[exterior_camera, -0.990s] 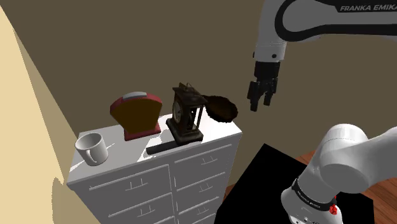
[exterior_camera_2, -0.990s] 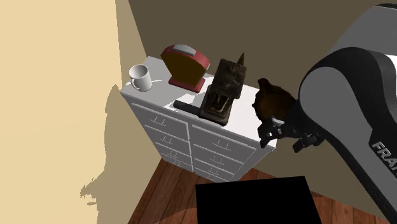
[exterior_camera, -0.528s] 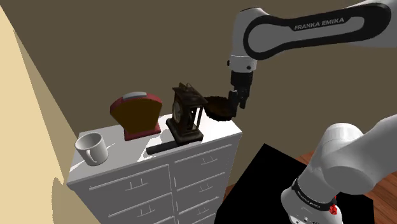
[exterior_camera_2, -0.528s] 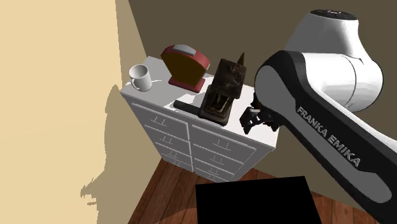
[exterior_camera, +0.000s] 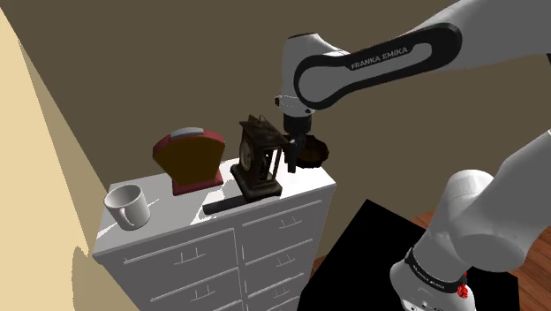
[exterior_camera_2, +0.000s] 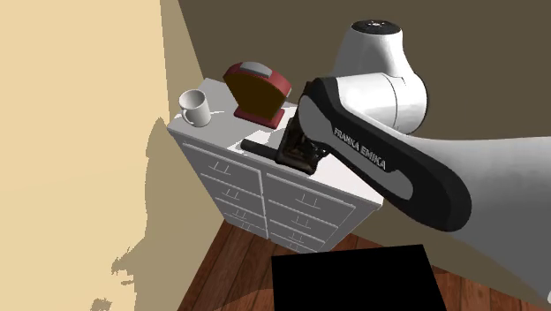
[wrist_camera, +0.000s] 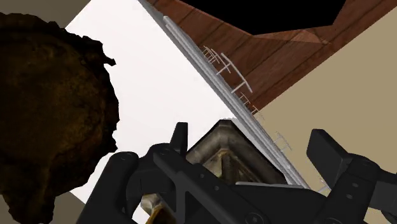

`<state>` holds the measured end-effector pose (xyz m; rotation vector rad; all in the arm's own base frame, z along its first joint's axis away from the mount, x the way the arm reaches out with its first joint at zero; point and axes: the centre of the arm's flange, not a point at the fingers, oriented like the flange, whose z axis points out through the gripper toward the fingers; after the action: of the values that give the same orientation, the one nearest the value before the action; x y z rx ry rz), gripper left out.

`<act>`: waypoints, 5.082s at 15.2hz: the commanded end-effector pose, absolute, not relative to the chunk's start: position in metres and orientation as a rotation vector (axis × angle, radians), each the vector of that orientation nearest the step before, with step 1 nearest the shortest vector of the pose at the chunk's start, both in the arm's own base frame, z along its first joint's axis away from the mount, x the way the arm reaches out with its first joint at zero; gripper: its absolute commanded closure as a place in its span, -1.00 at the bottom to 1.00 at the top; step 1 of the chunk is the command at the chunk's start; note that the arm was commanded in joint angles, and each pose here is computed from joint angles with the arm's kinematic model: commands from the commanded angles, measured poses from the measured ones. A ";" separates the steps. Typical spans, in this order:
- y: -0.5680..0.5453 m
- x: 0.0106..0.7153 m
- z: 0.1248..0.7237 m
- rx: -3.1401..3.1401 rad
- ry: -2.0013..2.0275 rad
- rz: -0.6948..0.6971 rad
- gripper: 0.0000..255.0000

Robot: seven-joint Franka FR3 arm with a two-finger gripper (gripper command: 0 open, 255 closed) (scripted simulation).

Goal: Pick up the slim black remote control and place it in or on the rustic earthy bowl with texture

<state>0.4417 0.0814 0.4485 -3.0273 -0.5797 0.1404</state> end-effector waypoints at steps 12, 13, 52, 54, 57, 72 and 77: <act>0.204 0.527 0.380 -2.888 -1.314 -0.016 -1.00; 0.216 0.531 0.375 -2.870 -1.369 -0.028 -1.00; 0.166 0.500 0.361 -2.816 -1.241 -0.328 -1.00; 0.141 0.482 0.352 -2.814 -1.152 -0.369 -1.00; 0.120 0.465 0.338 -2.809 -1.071 -0.405 -1.00; 0.127 0.472 0.304 -2.809 -1.071 -0.405 -1.00; 0.127 0.473 0.304 -2.809 -1.070 -0.405 1.00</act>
<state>0.4746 0.1263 0.3096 -2.8100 -1.0675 -0.4252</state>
